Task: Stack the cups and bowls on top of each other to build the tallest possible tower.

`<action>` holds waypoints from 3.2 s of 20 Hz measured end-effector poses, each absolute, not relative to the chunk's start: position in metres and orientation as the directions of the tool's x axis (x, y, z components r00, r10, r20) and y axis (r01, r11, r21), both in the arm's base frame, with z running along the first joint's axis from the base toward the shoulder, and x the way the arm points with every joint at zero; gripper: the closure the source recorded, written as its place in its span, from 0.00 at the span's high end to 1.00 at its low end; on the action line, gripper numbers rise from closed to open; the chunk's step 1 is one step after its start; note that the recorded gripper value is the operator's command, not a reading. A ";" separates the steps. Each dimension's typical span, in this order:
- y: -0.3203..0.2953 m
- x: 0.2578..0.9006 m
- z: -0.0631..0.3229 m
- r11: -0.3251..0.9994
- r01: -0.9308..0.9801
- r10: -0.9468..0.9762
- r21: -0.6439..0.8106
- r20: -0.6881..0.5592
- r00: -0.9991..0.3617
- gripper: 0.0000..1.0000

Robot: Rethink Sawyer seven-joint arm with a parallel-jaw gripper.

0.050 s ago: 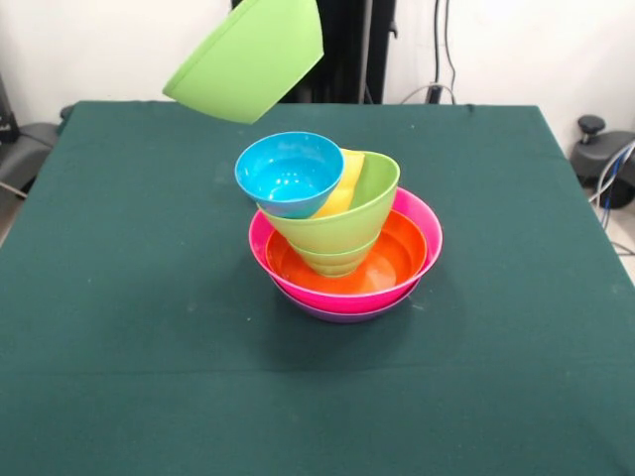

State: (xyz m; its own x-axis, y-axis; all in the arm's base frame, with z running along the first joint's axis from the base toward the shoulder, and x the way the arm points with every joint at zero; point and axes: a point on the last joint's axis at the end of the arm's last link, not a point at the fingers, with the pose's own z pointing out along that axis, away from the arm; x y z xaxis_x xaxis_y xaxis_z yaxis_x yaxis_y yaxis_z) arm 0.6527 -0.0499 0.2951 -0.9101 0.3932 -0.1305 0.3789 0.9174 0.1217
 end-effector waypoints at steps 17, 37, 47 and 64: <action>-0.036 0.611 0.280 0.925 0.368 0.378 0.100 -0.114 -0.919 0.00; -0.032 0.611 0.267 0.933 0.349 0.359 0.092 -0.135 -0.923 0.00; -0.026 0.608 0.264 0.936 0.343 0.351 0.079 -0.133 -0.927 1.00; -0.011 0.605 0.261 0.942 0.329 0.335 0.065 -0.129 -0.933 1.00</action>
